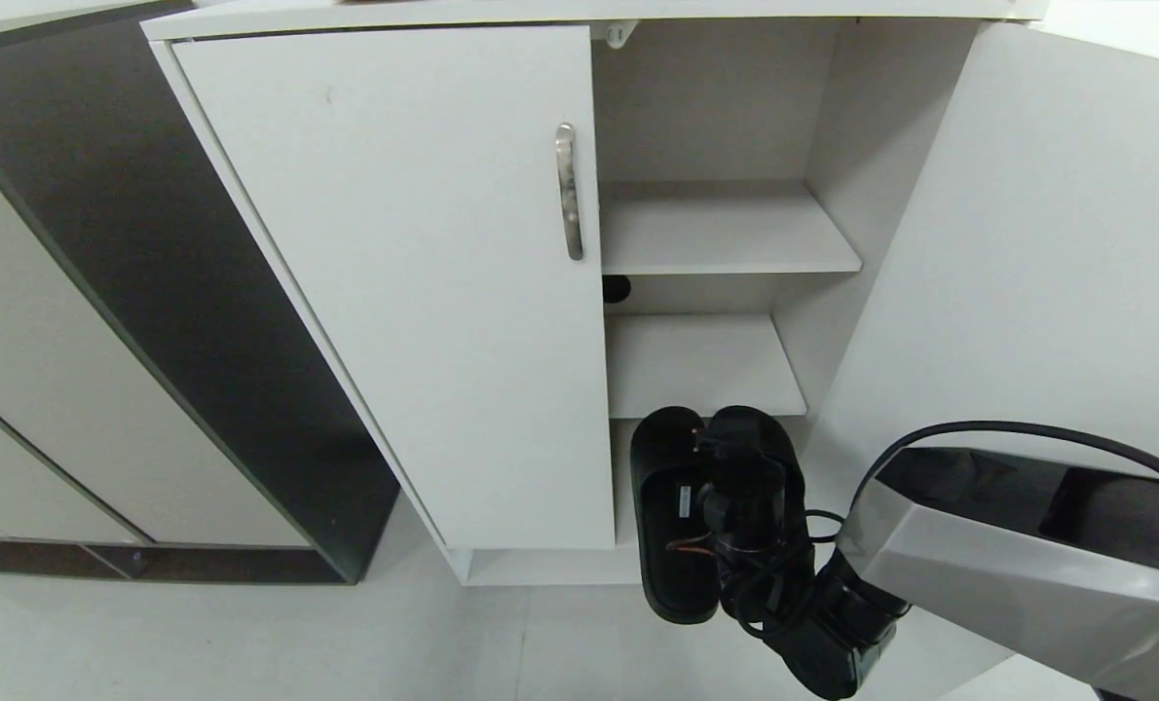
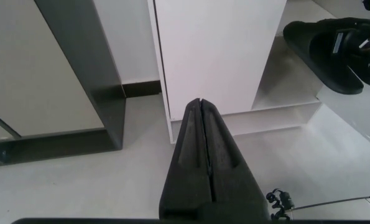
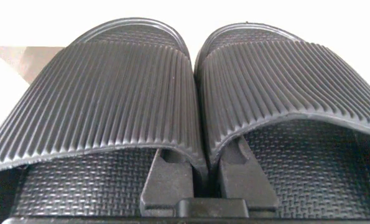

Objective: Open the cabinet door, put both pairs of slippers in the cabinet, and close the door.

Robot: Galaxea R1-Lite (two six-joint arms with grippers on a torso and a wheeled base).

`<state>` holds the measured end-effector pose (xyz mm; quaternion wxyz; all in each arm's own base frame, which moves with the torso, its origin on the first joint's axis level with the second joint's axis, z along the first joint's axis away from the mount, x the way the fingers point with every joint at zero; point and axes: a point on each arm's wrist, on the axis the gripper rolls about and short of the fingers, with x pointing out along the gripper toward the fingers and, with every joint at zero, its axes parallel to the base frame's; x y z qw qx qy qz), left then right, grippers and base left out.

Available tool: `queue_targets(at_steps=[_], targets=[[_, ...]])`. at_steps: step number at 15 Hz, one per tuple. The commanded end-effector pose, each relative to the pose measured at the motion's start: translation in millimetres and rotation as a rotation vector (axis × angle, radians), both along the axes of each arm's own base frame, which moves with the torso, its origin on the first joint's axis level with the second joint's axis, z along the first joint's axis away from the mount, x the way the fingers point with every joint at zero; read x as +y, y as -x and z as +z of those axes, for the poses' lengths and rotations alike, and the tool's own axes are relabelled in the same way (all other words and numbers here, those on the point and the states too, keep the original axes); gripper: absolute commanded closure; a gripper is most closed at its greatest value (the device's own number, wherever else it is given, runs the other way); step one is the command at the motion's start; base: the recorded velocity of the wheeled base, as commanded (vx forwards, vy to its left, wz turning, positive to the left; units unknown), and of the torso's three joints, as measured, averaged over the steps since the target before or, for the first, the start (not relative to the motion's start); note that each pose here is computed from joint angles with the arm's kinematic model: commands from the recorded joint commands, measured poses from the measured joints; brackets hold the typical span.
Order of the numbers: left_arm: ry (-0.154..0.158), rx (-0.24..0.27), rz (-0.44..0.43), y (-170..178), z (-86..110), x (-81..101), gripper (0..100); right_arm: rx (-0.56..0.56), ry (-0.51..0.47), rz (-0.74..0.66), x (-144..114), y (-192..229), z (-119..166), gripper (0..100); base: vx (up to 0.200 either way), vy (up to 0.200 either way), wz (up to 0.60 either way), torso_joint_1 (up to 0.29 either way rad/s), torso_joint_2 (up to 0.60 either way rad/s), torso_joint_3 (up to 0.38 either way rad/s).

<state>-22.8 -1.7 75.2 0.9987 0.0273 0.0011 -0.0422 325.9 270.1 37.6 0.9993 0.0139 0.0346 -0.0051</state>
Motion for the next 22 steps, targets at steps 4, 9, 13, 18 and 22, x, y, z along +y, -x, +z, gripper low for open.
queue_targets(at_steps=[4,9,13,18,22], targets=[[0.000,0.002,0.001,0,0.1,0.0,100,-0.010,0.009,-0.004,-2,-2,-2,100,0.200,0.000,0.00,0.001,0.00,0.002],[0.001,0.002,0.000,0,0.1,0.0,100,-0.022,0.002,-0.007,-1,-7,0,100,0.080,0.000,0.00,0.001,0.00,-0.001],[0.001,0.002,0.000,0,0.1,0.0,100,-0.068,0.021,-0.038,0,-35,-1,100,0.000,0.000,0.00,0.000,0.00,0.000],[0.001,0.002,0.000,0,0.1,0.0,100,-0.085,0.036,-0.067,-3,-74,8,100,0.000,0.000,0.00,0.000,0.00,0.000],[0.001,0.002,0.001,0,0.1,0.0,100,-0.079,0.015,-0.084,-3,-100,29,100,0.000,0.000,0.00,0.000,0.00,0.000]])
